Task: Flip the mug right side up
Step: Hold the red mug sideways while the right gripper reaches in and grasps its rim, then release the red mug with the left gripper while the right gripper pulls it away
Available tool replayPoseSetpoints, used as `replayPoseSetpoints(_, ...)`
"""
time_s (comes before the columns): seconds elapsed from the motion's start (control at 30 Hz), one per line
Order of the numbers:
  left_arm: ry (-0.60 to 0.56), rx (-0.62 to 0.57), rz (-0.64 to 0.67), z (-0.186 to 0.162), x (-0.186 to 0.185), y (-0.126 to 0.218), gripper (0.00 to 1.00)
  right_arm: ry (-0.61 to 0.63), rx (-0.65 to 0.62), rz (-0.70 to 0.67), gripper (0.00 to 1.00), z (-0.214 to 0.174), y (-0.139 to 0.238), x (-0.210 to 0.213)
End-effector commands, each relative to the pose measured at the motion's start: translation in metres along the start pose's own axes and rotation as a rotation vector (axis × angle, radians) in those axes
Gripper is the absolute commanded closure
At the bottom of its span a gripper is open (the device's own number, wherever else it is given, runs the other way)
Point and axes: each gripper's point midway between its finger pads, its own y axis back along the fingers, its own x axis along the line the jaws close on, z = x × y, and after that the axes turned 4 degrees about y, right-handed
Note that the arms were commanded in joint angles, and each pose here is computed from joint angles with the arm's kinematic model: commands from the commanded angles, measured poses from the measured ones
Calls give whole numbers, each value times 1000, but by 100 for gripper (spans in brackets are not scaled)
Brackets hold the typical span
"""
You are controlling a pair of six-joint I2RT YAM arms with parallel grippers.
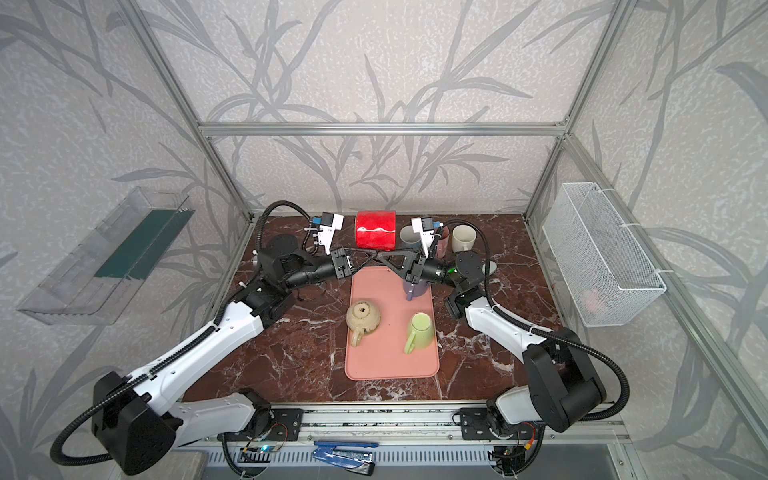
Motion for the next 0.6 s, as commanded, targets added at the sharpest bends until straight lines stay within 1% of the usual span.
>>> replayPoseSetpoints(0.0,-36,6,-70,0,-18,1,100,103,-50,54,100,21,-3,20)
replayPoseSetpoints(0.2,-38,4,-49,1,-16,2,100,104,-57,46,100,22,-1,19)
replayPoseSetpoints(0.3,-41,-3,-21,1,-11,4,88,104,-64,37,100,23,2,18)
replayPoseSetpoints(0.43,-50,-9,20,1,-5,7,68,103,-64,16,100,22,6,14)
replayPoseSetpoints(0.57,-65,-9,57,0,-1,12,55,95,-51,-29,100,18,10,6)
